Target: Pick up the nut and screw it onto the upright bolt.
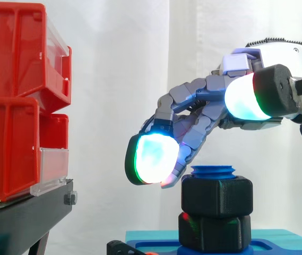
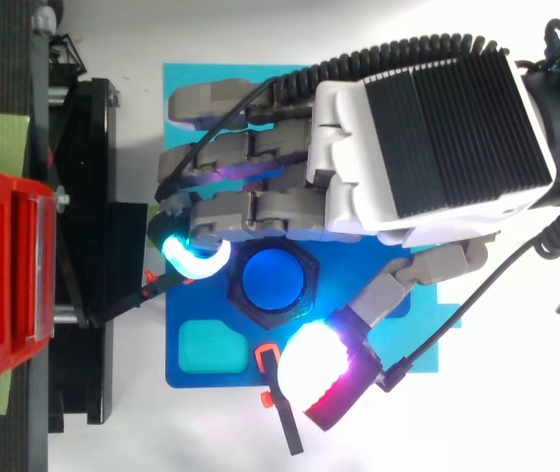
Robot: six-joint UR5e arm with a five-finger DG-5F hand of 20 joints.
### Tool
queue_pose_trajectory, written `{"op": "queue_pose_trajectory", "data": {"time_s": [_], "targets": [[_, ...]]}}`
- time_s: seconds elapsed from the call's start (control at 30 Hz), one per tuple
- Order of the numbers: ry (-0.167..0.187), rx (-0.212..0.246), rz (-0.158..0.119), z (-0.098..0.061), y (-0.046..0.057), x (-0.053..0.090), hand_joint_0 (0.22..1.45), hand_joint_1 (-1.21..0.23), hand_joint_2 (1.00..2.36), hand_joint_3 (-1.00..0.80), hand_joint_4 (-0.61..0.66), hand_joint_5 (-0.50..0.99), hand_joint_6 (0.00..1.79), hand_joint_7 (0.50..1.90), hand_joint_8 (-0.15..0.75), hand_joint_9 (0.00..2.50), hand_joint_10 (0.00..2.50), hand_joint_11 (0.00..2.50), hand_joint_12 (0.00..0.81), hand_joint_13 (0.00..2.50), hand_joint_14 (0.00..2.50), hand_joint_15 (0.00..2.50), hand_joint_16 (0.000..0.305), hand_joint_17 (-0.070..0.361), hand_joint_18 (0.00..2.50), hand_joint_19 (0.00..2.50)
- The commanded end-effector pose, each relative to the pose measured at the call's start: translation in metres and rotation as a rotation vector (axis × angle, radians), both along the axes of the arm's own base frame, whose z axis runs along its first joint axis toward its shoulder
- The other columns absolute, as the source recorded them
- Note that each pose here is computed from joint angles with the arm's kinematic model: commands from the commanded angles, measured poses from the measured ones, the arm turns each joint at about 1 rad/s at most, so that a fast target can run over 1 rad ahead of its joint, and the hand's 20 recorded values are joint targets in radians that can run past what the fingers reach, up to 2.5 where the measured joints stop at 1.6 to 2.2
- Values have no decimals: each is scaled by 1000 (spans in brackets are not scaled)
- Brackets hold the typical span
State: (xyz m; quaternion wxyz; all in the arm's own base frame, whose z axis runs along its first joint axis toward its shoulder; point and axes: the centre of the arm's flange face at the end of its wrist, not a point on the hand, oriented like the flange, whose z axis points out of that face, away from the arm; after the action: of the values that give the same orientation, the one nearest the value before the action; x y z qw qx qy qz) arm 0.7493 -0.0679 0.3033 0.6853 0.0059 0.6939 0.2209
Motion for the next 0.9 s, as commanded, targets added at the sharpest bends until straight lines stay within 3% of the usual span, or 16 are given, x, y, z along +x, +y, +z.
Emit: {"op": "queue_pose_trajectory", "data": {"time_s": [0.0,0.37,0.87], "targets": [[14,-1,2,-2,0,-1,503,-261,1000,-500,288,-88,504,949,277,858,0,0,264,449,0,0,27,60,96,0],[24,-1,1,-3,-1,-3,506,-276,1000,-500,290,-81,504,972,279,887,0,0,257,470,0,0,26,58,114,0],[38,-3,-4,-4,-7,-5,516,-293,1000,-500,243,-39,504,1159,279,935,0,0,252,489,0,0,25,55,131,0]]}}
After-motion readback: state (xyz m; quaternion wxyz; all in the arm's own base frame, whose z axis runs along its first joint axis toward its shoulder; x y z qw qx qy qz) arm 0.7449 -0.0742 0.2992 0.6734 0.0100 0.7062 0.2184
